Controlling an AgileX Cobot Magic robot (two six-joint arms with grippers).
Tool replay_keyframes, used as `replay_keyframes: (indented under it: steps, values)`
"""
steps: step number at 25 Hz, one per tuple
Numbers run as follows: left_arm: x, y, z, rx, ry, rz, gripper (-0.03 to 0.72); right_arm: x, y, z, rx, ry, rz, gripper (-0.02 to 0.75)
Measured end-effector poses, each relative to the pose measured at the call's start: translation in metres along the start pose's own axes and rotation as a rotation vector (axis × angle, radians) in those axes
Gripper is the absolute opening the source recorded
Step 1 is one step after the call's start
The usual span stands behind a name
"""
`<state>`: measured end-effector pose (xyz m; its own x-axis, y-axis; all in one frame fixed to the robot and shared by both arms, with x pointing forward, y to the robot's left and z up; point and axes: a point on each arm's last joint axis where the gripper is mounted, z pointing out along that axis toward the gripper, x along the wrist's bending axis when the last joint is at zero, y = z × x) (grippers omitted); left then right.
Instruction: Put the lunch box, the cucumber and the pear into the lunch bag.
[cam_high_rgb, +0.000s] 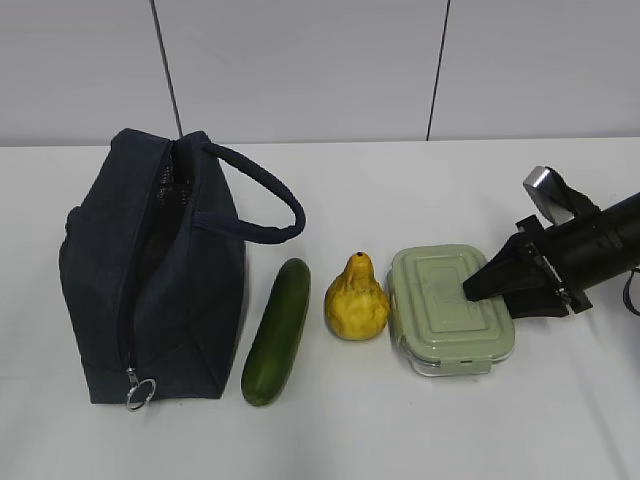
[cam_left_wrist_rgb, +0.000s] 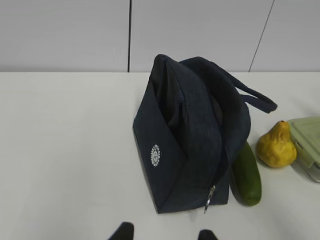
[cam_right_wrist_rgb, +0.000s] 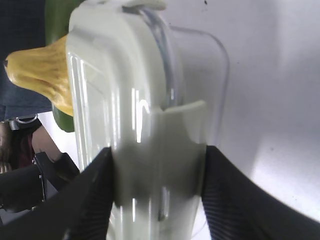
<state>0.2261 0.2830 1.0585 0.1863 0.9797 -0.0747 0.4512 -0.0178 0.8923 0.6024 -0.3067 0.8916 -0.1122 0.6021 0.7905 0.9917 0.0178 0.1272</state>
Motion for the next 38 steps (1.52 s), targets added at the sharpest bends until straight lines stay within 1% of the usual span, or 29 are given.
replay_keyframes:
  steps: [3, 6, 8, 11, 13, 14, 16, 18, 22, 25, 29, 33, 35, 38]
  values:
    - [0.001, 0.005, 0.008, 0.049, -0.009, -0.016, 0.241, 0.000, 0.000, 0.000, 0.001, 0.000, 0.000, 0.388]
    - [0.002, 0.016, 0.022, 0.108, -0.027, -0.049, 0.241, 0.000, 0.000, 0.000, 0.001, 0.000, 0.000, 0.387]
    - [0.004, 0.028, 0.034, 0.105, -0.042, -0.083, 0.241, 0.000, 0.000, 0.000, 0.001, 0.000, 0.000, 0.387]
    - [0.006, 0.049, 0.055, 0.098, -0.070, -0.157, 0.241, 0.000, 0.000, 0.000, 0.001, 0.000, 0.000, 0.386]
    - [0.005, 0.060, 0.069, 0.113, -0.103, -0.212, 0.241, 0.000, 0.000, 0.000, 0.002, -0.001, -0.001, 0.386]
    - [0.005, 0.065, 0.076, 0.131, -0.123, -0.223, 0.241, 0.000, 0.000, 0.000, 0.002, -0.001, -0.001, 0.386]
    - [0.001, 0.076, 0.089, 0.160, -0.194, -0.227, 0.241, 0.000, 0.000, 0.000, 0.002, -0.001, -0.003, 0.386]
    - [0.000, 0.087, 0.103, 0.185, -0.250, -0.261, 0.241, 0.000, 0.000, 0.000, 0.002, -0.001, -0.003, 0.386]
    - [0.002, 0.105, 0.131, 0.259, -0.280, -0.306, 0.241, 0.000, 0.000, 0.000, 0.002, -0.001, -0.003, 0.386]
    - [0.006, 0.115, 0.156, 0.348, -0.297, -0.338, 0.241, 0.000, 0.000, 0.000, 0.003, 0.001, -0.003, 0.386]
    - [0.009, 0.126, 0.187, 0.458, -0.326, -0.368, 0.245, 0.000, 0.000, 0.000, 0.003, 0.000, -0.003, 0.386]
    - [0.014, 0.126, 0.215, 0.558, -0.339, -0.389, 0.249, 0.000, 0.000, 0.000, 0.003, 0.000, -0.003, 0.386]
    - [0.017, 0.123, 0.226, 0.604, -0.328, -0.379, 0.251, 0.000, 0.000, 0.000, 0.003, 0.000, -0.003, 0.386]
    - [0.022, 0.116, 0.237, 0.667, -0.298, -0.338, 0.252, 0.000, 0.000, 0.000, 0.003, 0.000, -0.003, 0.386]
